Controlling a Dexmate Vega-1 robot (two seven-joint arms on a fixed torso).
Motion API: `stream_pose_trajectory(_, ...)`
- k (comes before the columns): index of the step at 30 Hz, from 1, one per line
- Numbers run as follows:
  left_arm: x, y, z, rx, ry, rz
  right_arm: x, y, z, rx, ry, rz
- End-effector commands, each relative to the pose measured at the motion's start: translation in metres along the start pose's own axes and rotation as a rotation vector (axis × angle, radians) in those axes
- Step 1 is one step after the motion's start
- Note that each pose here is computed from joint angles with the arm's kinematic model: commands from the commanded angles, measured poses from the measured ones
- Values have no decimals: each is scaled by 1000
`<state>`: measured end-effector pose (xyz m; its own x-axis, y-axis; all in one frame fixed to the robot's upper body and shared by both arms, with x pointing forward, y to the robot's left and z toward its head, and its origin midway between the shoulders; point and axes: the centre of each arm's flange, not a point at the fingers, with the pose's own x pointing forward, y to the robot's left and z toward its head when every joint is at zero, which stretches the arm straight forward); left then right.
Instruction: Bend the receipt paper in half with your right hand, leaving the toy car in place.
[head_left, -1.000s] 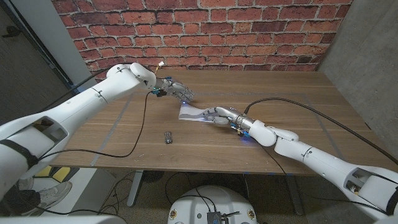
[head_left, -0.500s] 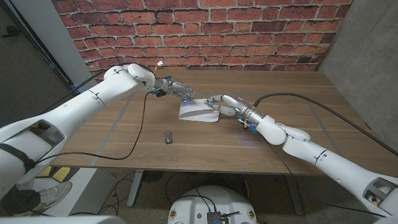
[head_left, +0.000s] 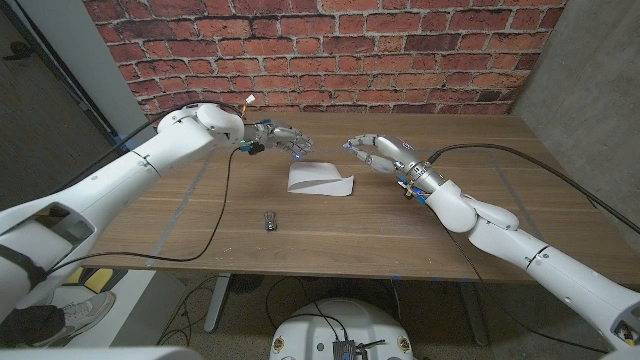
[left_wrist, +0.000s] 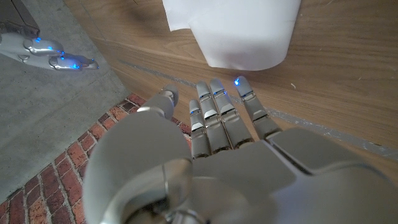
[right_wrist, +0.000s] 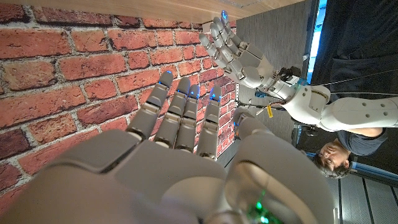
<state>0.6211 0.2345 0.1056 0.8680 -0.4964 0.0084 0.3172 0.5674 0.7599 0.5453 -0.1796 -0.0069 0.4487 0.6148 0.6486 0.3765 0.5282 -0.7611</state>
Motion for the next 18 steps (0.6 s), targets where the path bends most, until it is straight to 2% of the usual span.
stream_pose_trajectory(1,-22,9,-3,-96,-256,93,3,-3,6,12,-26,-11)
stream_pose_trajectory(4,-18,13,1,-114,-290,50,5,3,7,27,-34,7)
stream_pose_trajectory(7,-3,14,8,-124,-326,-11,6,7,7,43,-38,13)
stream_pose_trajectory(10,5,14,14,-144,-386,-56,8,10,9,53,-50,20)
stream_pose_trajectory(14,3,17,19,-130,-420,-32,11,18,13,61,-69,53)
stream_pose_trajectory(18,-5,19,13,-131,-401,23,15,27,13,63,-68,99)
